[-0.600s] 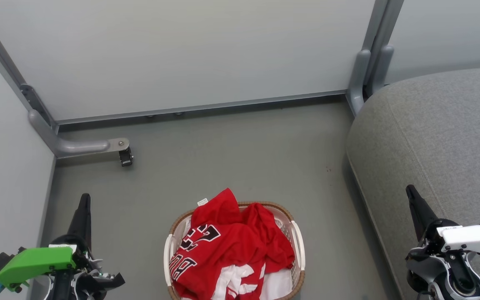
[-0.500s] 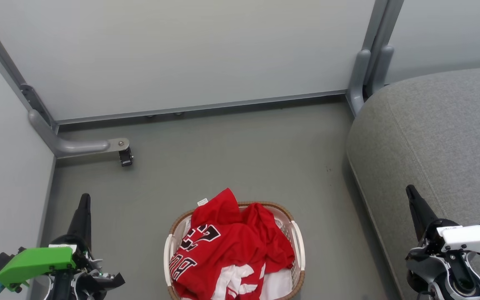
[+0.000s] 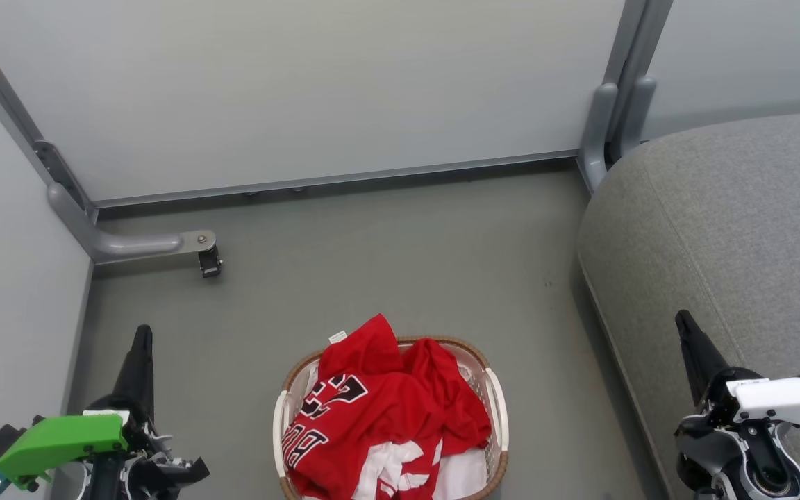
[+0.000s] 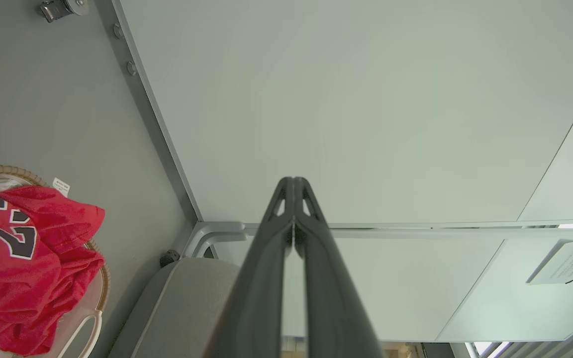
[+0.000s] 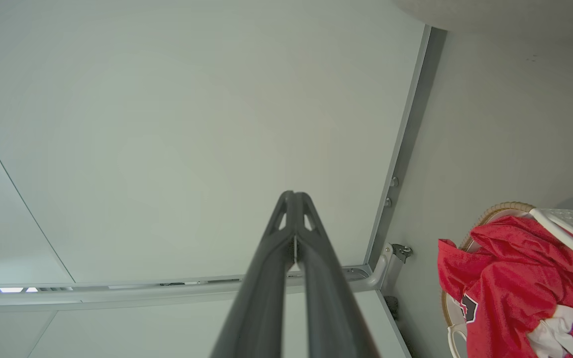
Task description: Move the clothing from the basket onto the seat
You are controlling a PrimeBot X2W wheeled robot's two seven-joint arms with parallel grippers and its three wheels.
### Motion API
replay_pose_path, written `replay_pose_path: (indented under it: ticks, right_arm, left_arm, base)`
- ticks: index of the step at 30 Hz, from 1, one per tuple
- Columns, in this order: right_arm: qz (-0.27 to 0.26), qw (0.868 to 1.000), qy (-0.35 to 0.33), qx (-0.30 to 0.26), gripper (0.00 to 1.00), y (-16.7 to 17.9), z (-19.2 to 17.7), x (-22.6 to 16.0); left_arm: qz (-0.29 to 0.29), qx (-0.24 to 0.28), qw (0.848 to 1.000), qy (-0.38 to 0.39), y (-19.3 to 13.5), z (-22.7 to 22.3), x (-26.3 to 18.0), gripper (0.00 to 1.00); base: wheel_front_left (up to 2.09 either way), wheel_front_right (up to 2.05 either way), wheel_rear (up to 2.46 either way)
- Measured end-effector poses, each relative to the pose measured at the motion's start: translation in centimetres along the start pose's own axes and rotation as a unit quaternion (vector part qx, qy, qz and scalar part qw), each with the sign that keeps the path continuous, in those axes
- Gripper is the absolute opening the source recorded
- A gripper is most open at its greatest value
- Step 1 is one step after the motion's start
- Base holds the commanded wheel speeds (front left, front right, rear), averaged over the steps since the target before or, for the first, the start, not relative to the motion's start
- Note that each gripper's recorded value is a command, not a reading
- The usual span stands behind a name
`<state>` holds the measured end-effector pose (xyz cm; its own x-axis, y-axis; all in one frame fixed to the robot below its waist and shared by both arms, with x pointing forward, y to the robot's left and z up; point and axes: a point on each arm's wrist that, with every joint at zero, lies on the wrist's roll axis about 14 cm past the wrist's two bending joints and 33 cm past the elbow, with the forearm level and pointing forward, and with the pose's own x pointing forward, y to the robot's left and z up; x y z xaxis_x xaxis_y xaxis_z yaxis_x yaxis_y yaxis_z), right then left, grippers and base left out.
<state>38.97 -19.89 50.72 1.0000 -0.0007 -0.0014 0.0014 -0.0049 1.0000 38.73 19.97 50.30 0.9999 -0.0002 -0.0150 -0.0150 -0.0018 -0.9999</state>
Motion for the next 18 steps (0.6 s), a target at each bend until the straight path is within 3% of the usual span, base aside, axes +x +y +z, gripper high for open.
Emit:
replay_pose_path:
  ticks: [7,18]
  right_arm:
    - [-0.024,1.0,-0.002,-0.007,1.0,-1.6,-0.3,-0.6]
    - [-0.027,0.991,0.003,-0.133,1.0,-1.4,0.1,0.2]
  left_arm:
    - [0.035,0.007,0.999,-0.004,2.3,-0.2,-0.8,1.0]
    - [0.052,0.145,0.988,0.0,2.9,-0.2,-0.6,1.0]
  base:
    - [0.0,0.0,0.0]
    - [0.0,0.0,0.0]
